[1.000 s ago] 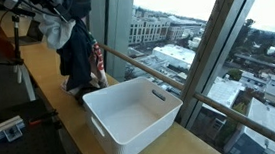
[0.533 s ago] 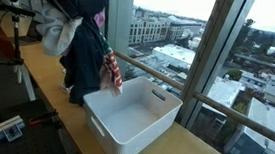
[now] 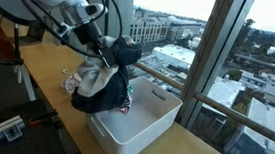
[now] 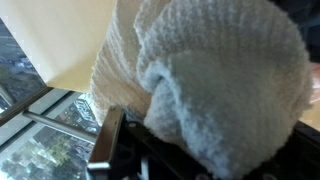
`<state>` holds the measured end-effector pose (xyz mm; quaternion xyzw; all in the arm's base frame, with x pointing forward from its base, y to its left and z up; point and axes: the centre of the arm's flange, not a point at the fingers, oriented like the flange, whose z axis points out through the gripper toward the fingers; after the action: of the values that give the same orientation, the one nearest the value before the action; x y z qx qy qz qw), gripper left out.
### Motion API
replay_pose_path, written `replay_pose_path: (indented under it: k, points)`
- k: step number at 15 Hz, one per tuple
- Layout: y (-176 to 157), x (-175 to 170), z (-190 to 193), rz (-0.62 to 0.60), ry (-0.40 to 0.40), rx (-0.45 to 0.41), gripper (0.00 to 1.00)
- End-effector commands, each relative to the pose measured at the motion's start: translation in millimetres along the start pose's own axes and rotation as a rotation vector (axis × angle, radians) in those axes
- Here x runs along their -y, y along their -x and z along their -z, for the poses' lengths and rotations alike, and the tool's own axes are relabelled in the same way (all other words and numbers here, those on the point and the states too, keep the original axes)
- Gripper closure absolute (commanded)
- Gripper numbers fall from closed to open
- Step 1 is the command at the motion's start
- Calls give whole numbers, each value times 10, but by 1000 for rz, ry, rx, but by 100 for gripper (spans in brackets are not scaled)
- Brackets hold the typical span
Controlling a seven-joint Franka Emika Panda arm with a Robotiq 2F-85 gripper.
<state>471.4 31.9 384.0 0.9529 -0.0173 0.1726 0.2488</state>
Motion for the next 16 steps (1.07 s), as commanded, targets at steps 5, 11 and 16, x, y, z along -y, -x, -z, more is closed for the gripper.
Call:
replay_pose_path:
  k: [5, 11, 16]
  points:
    - [-1426, 15, -959, -12, 30, 58, 100]
    - [-2186, 337, -1577, 3, -3, 73, 100]
    - [-1891, 967, -1432, 68, -144, 247, 100]
